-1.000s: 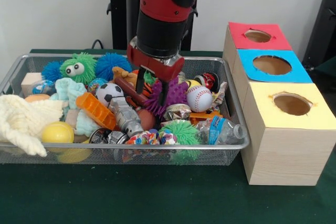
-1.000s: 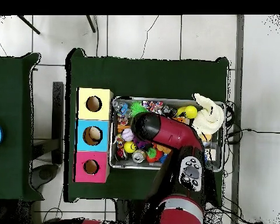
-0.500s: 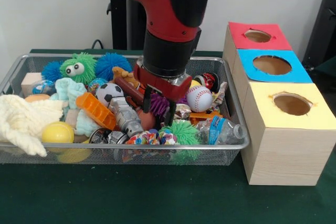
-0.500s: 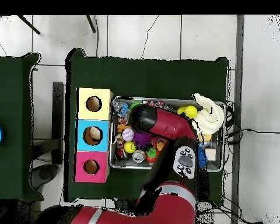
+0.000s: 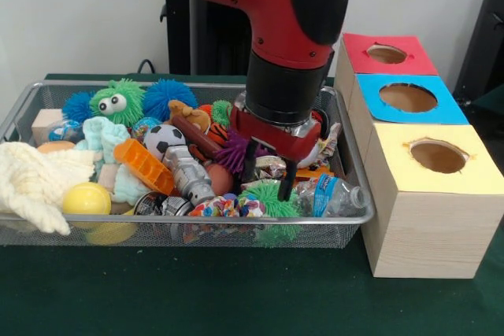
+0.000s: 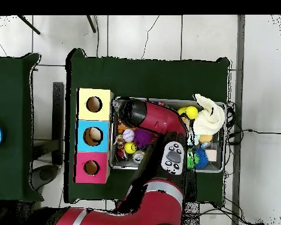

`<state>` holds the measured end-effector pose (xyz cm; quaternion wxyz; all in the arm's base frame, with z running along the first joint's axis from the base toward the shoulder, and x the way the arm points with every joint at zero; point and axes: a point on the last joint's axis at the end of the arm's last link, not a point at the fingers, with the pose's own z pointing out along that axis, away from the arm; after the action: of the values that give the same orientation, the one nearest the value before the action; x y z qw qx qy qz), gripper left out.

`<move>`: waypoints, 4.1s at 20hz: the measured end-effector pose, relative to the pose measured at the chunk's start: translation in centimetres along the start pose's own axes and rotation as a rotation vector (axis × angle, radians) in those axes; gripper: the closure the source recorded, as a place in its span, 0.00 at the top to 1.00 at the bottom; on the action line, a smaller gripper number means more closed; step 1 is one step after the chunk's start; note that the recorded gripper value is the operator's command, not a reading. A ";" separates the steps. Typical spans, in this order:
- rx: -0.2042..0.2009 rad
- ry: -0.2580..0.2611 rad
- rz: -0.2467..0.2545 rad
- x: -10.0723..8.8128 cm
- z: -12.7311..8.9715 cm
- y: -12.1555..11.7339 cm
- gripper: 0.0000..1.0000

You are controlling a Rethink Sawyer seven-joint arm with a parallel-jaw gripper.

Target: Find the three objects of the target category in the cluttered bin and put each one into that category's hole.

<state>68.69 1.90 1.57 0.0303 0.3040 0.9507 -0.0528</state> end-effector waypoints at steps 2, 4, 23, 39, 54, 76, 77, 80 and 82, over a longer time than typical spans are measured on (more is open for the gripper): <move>-0.004 -0.005 -0.002 0.0 -0.3 0.5 1.00; -0.007 -0.007 -0.001 0.0 -0.4 0.9 1.00; 0.012 -0.013 0.024 -1.3 0.2 -0.4 1.00; 0.033 -0.043 0.037 -4.5 -1.0 -1.7 1.00; 0.049 -0.038 0.064 -6.3 1.2 -4.0 1.00; 0.059 -0.055 0.024 -6.3 2.8 -2.3 1.00; 0.059 -0.055 0.023 -6.2 2.8 -2.2 1.00; 0.059 -0.055 0.020 -6.2 2.9 -2.0 1.00; 0.059 -0.055 0.021 -6.2 3.0 -2.1 1.00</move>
<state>72.61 -3.70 -0.65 0.0478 0.3129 0.9444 -0.0890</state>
